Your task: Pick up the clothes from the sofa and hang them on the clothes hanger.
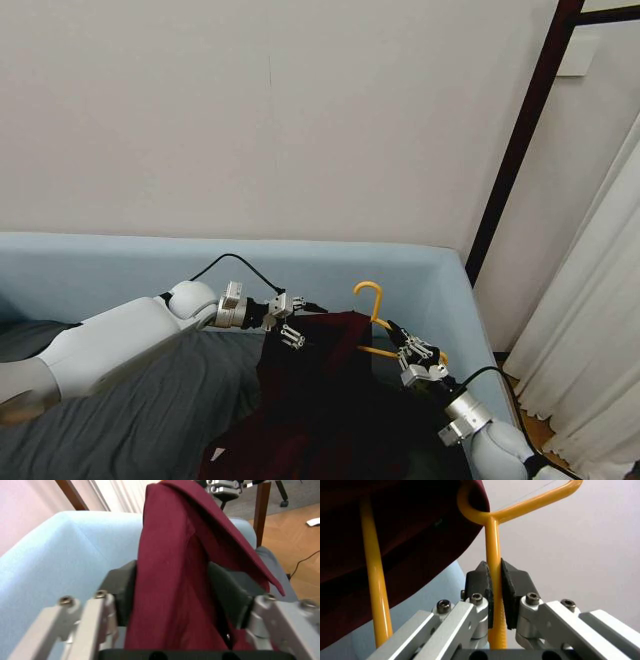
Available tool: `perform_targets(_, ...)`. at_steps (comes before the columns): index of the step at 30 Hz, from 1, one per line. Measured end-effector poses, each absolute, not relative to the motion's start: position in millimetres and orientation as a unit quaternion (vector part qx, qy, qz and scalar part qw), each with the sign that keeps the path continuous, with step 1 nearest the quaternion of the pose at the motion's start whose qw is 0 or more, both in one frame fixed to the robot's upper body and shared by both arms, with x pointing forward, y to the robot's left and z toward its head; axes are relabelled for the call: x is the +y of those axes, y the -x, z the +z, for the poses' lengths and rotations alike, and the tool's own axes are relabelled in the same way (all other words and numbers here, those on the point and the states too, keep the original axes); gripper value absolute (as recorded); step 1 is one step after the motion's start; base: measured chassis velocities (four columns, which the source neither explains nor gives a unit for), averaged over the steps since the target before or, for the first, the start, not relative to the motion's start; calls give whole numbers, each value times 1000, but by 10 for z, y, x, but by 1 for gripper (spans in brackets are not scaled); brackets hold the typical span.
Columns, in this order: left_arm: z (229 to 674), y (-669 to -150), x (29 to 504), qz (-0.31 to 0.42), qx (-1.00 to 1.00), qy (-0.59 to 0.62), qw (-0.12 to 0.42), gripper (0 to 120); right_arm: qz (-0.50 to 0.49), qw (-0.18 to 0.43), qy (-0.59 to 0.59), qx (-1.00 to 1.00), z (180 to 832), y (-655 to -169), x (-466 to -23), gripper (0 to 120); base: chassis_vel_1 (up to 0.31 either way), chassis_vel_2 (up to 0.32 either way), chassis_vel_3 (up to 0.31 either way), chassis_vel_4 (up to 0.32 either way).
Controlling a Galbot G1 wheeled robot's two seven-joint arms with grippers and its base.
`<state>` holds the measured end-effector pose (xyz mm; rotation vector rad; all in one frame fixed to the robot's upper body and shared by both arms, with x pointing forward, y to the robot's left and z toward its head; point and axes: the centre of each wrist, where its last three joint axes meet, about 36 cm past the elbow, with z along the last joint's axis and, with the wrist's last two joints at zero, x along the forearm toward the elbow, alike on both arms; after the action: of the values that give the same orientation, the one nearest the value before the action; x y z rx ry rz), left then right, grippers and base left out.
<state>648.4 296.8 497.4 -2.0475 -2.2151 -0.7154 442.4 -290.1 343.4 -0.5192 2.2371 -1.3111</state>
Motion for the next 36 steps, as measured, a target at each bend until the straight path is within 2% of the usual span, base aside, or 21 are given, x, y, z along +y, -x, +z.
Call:
perform_targets(3, 4965, -6492, 2977, -231, -713, 662, 23, 48, -480, 246, 192, 820, 3429, -4423, -2901, 5, 0, 0, 0, 0)
perform_targets(6, 4924, -6495, 2959, -231, -708, 667, 27, 30, -477, 254, 200, 817, 3432, -4422, -2888, 5, 0, 0, 0, 0)
perform_targets(9, 4905, -6488, 2947, -230, -706, 669, 29, 24, -477, 260, 204, 815, 3438, -4422, -2879, 5, 0, 0, 0, 0)
perform_targets(13, 4869, -6461, 2926, -226, -701, 676, 31, 6, -475, 273, 212, 809, 3441, -4430, -2866, 5, 0, 0, 0, 0)
perform_targets(27, 4807, -6388, 3067, -213, -709, 672, 26, 6, -469, 276, 216, 811, 3435, -4401, -2819, 5, 0, 0, 0, 0)
perform_targets(31, 4785, -6338, 3277, -207, -725, 656, 24, 6, -456, 262, 212, 824, 3431, -4328, -2777, 20, 0, 0, 0, 0)
perform_targets(33, 4775, -6325, 3333, -206, -729, 652, 24, 6, -450, 261, 213, 827, 3434, -4301, -2755, 24, 0, 0, 0, 0)
perform_targets(36, 4710, -6243, 3557, -204, -740, 640, 34, 6, -435, 257, 218, 835, 3438, -4206, -2719, 38, 0, 0, 0, 0)
